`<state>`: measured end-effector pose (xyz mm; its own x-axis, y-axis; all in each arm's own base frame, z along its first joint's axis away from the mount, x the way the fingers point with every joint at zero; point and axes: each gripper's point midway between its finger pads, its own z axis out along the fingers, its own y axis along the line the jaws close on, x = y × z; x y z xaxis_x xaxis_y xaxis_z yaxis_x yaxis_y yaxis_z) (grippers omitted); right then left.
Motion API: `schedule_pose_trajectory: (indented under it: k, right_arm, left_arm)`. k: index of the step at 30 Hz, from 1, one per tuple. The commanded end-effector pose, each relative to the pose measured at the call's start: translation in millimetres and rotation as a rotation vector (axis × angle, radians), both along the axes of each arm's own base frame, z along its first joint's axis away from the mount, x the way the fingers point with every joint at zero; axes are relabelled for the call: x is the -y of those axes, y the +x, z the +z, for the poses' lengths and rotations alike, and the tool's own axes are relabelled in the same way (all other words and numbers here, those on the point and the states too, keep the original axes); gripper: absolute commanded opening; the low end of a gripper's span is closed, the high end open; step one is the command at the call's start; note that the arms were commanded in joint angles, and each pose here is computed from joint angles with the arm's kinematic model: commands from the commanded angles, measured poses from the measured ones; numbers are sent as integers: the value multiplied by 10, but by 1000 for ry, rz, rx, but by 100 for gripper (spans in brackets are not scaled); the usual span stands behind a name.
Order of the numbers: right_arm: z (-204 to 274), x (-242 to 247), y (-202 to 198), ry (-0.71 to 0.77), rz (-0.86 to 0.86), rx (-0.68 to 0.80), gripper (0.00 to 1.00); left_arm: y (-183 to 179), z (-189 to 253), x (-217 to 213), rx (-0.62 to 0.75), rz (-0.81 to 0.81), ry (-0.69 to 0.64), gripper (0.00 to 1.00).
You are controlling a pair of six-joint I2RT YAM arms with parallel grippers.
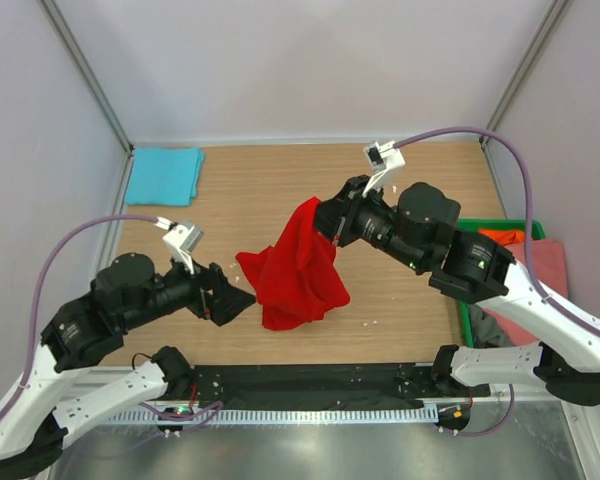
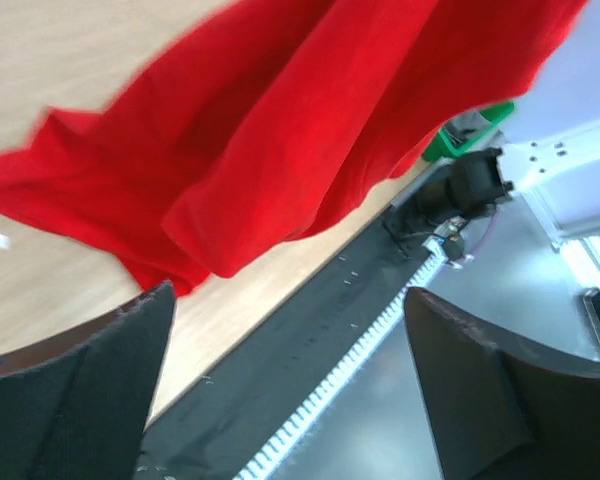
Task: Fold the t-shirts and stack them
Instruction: Flatten the tshirt out
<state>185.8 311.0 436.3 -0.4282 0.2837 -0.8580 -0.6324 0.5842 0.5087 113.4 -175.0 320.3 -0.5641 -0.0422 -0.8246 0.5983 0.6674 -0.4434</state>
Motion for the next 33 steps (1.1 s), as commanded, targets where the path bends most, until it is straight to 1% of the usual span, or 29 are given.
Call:
schedule_pose_trajectory:
  k: [1, 2, 4, 5, 6, 7, 8, 10, 11, 12, 13, 15, 16, 18, 19, 20, 21, 22, 23, 27, 29, 33]
  right_arm:
    - [484, 260, 91, 128, -135, -4, 1]
    - [568, 322, 99, 141, -159, -11, 1]
    - [571, 317, 164, 147, -203, -51, 1]
    - [619, 404, 196, 144, -245, -62, 1]
    - [559, 376, 254, 124, -273, -80, 1]
    - [550, 397, 279, 136, -302, -112, 1]
    - [556, 444, 307, 129, -333, -118, 1]
    - [532, 454, 354, 130, -369, -139, 1]
    - [564, 467, 362, 140, -378, -140, 1]
    - [570, 498, 388, 144, -403, -143, 1]
    - [552, 494, 411, 139, -417, -149, 1]
    - [558, 537, 428, 137, -444, -159, 1]
    - [571, 553, 428, 142, -451, -163, 1]
    - [593, 566, 428, 149, -456, -169, 1]
    - [597, 577, 427, 150, -458, -170, 1]
    - [611, 587, 420, 156, -459, -170, 1]
    - [623, 591, 415, 161, -458, -172, 1]
    - [640, 593, 404, 170, -454, -173, 1]
    - [657, 613, 390, 180, -451, -173, 1]
    - [725, 646, 333, 225, -427, -173, 1]
    - [733, 669, 320, 229, -427, -173, 1]
    - [775, 723, 279, 248, -419, -172, 1]
  left_arm:
    - [-67, -179, 298, -123, -74, -77, 92]
    - [-38, -190, 343, -123, -67, -90, 90]
    - [16, -226, 379, -98, -53, -75, 86]
    - [87, -188, 429, -53, -30, -48, 85]
    - [135, -162, 449, 3, -28, -6, 83]
    - [57, -106, 567, 37, -75, 20, 82]
    - [225, -69, 596, 87, 9, 89, 82]
    - [261, -24, 698, 181, 36, 180, 83]
    - [103, 52, 800, 230, 6, 198, 84]
    - [201, 32, 811, 294, 90, 265, 87]
    - [74, 69, 898, 347, 53, 282, 88]
    - [46, 62, 991, 411, 65, 331, 92]
    - [19, 32, 1073, 429, 42, 350, 92]
    - [25, -34, 1152, 431, 40, 388, 91]
    - [24, -156, 1231, 439, 32, 440, 89]
    - [45, -192, 1239, 441, 45, 460, 86]
    - [70, -259, 1241, 445, 66, 489, 77]
    - [117, -322, 1226, 460, 104, 528, 75]
    - [141, -356, 1226, 466, 118, 539, 74]
    - [202, -487, 1299, 431, 117, 510, 74]
    - [304, -591, 1255, 396, 140, 528, 74]
    - [371, -694, 1340, 360, 104, 509, 69]
